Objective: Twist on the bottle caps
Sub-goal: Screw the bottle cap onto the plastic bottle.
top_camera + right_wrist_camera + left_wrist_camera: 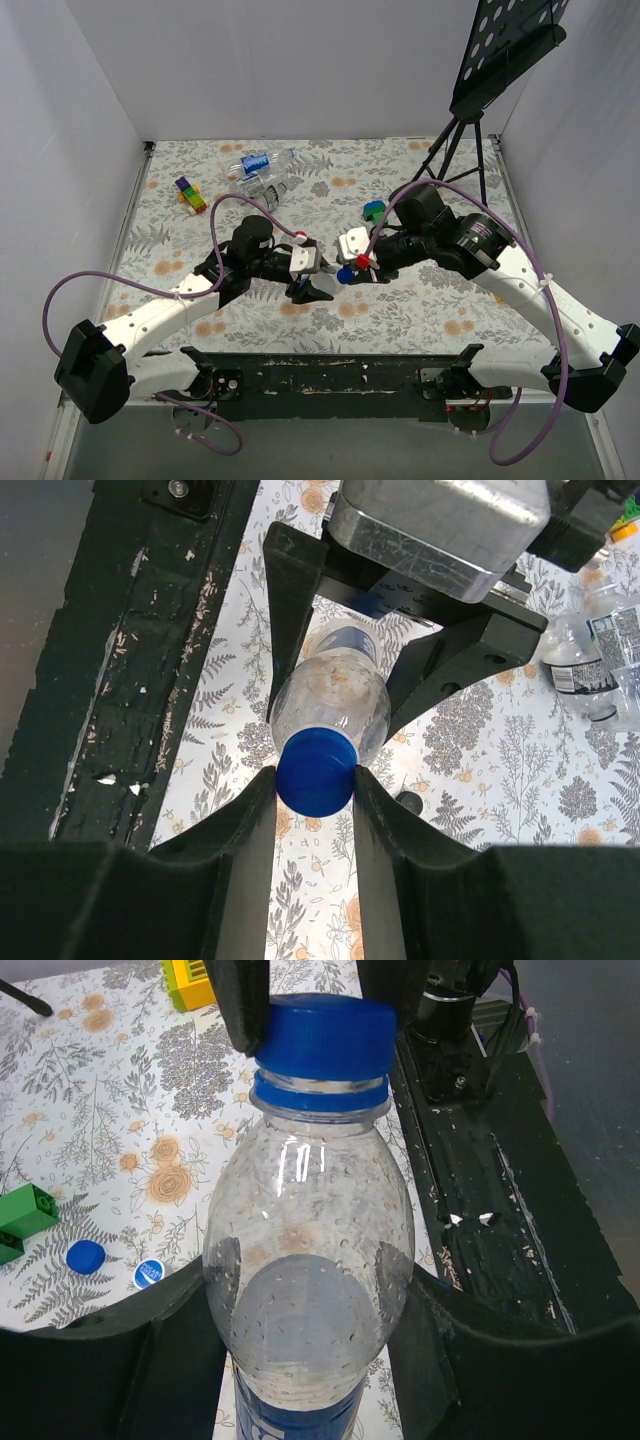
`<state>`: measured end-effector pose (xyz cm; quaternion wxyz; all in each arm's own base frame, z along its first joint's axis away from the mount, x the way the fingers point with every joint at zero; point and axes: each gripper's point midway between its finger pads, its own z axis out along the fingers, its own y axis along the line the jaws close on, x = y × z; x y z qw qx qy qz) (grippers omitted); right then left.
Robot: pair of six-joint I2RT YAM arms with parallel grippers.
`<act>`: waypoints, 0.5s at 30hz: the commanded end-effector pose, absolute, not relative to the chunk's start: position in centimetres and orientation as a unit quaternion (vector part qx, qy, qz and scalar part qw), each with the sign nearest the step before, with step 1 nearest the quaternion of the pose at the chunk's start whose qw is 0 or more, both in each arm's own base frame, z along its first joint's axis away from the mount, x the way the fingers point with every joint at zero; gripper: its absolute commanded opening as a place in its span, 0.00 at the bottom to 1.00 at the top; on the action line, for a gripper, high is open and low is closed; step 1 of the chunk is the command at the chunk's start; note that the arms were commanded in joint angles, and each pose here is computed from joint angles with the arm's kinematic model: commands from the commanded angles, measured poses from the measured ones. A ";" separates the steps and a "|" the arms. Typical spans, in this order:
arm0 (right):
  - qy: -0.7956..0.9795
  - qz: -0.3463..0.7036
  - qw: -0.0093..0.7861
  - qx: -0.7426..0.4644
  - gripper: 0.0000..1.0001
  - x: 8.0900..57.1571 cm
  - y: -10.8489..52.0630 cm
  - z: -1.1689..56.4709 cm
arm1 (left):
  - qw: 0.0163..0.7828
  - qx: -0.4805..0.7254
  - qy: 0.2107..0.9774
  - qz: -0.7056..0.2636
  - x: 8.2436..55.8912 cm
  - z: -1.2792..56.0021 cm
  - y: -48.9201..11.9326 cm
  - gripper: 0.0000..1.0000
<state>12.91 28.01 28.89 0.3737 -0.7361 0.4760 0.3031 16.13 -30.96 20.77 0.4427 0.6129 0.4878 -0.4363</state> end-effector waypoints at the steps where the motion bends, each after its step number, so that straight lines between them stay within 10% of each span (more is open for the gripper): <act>1: 0.475 0.297 0.387 -0.732 0.32 13.2 28.3 30.0 | 0.474 0.614 0.462 -0.430 16.5 23.1 -31.1 0.00; 6: 0.540 0.303 0.389 -0.682 0.04 14.3 28.8 28.6 | 0.541 0.586 0.487 -0.356 19.7 22.7 -30.6 0.04; 15: 0.671 0.357 0.453 -0.466 0.01 18.2 31.2 28.1 | 0.680 0.476 0.530 -0.173 26.7 23.9 -26.9 0.14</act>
